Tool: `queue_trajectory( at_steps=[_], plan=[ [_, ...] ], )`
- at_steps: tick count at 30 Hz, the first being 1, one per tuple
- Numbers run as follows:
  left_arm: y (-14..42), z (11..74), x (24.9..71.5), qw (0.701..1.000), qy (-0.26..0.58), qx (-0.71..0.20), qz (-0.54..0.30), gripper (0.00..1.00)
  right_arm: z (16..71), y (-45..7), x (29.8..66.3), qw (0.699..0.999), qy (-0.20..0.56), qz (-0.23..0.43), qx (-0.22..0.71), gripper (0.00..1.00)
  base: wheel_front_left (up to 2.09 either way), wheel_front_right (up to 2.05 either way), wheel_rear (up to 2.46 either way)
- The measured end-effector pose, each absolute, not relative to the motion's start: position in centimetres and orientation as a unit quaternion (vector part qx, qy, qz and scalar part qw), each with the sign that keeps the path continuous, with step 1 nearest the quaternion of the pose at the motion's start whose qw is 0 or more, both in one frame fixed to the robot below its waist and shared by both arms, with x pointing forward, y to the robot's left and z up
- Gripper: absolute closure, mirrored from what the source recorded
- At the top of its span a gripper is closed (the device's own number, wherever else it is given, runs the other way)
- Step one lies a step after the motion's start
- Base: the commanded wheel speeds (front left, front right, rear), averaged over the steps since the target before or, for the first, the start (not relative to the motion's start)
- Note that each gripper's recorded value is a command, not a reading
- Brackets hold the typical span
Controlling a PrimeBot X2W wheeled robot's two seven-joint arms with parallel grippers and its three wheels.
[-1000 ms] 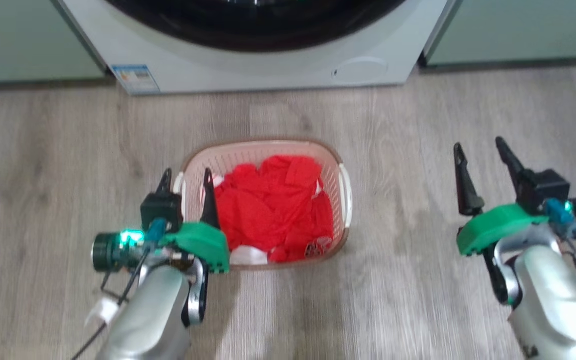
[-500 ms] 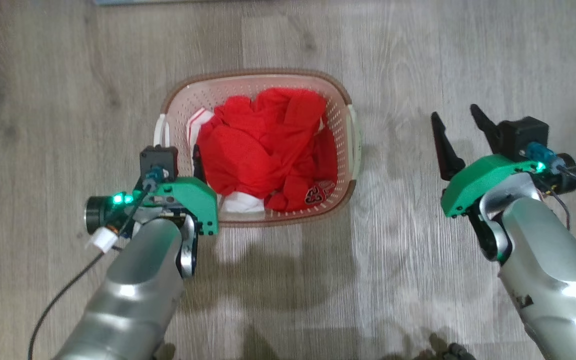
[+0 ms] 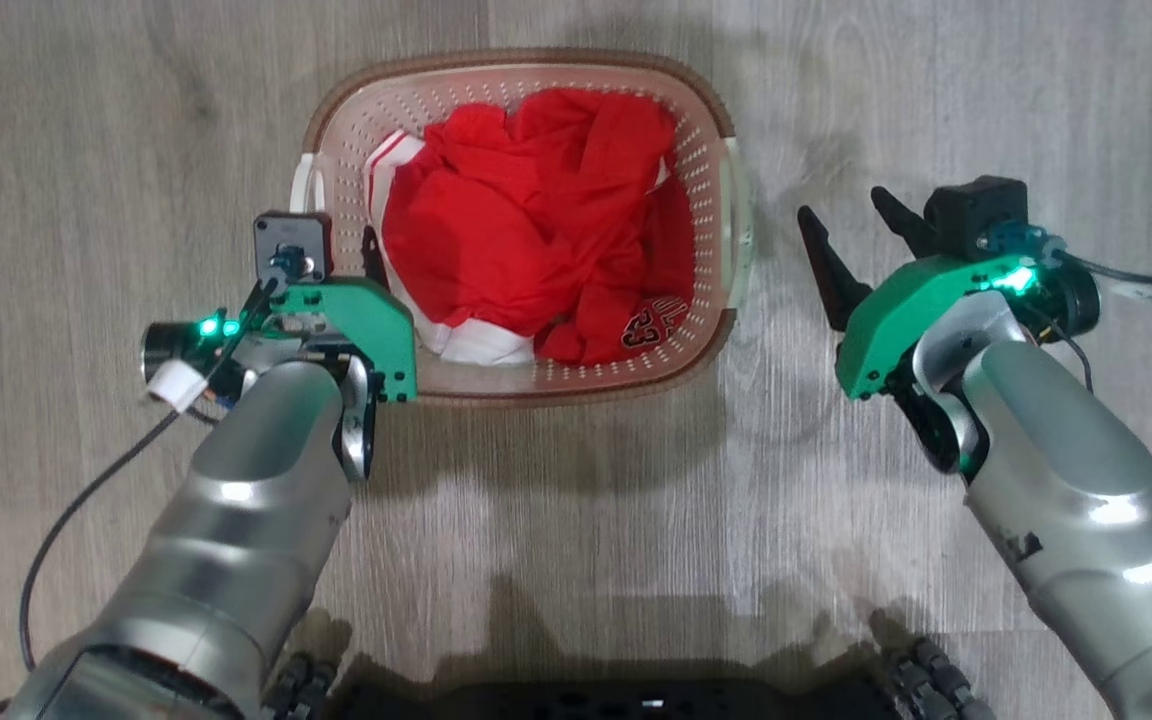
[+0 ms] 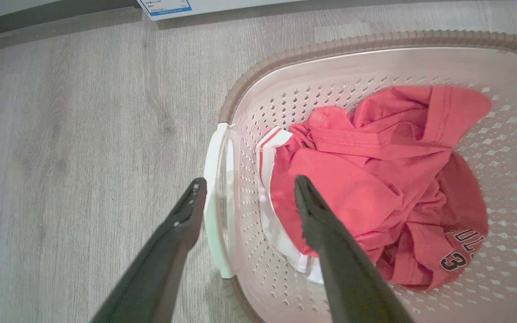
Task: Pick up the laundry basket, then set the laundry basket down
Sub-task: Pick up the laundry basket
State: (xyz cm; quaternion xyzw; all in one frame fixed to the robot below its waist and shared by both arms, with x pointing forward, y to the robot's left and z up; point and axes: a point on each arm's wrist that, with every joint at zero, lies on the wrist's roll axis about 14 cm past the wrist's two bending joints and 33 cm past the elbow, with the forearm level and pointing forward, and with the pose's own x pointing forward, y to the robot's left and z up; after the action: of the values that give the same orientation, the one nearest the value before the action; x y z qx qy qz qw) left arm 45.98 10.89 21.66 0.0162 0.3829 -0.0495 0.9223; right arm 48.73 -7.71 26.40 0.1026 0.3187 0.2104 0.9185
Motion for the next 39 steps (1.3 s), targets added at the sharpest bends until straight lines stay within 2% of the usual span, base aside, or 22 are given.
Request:
queue_trajectory(
  at_steps=[24, 30, 39],
  plan=[
    [12.6, 16.7, 46.2, 0.882, 0.468, 0.033, -0.039, 0.0, 19.6, -4.6, 48.5, 0.877, 0.405, 0.228, 0.124, 0.0, 0.0, 0.0, 0.0],
    [12.7, 15.6, 45.3, 0.863, 0.503, 0.029, -0.039, 0.0, 18.7, -3.3, 47.6, 0.854, 0.441, 0.214, 0.174, 0.0, 0.0, 0.0, 0.0],
    [12.1, 14.7, 45.0, 0.851, 0.521, 0.03, -0.054, 0.0, 17.8, -3.8, 48.2, 0.853, 0.448, 0.209, 0.166, 0.0, 0.0, 0.0, 0.0]
  ],
)
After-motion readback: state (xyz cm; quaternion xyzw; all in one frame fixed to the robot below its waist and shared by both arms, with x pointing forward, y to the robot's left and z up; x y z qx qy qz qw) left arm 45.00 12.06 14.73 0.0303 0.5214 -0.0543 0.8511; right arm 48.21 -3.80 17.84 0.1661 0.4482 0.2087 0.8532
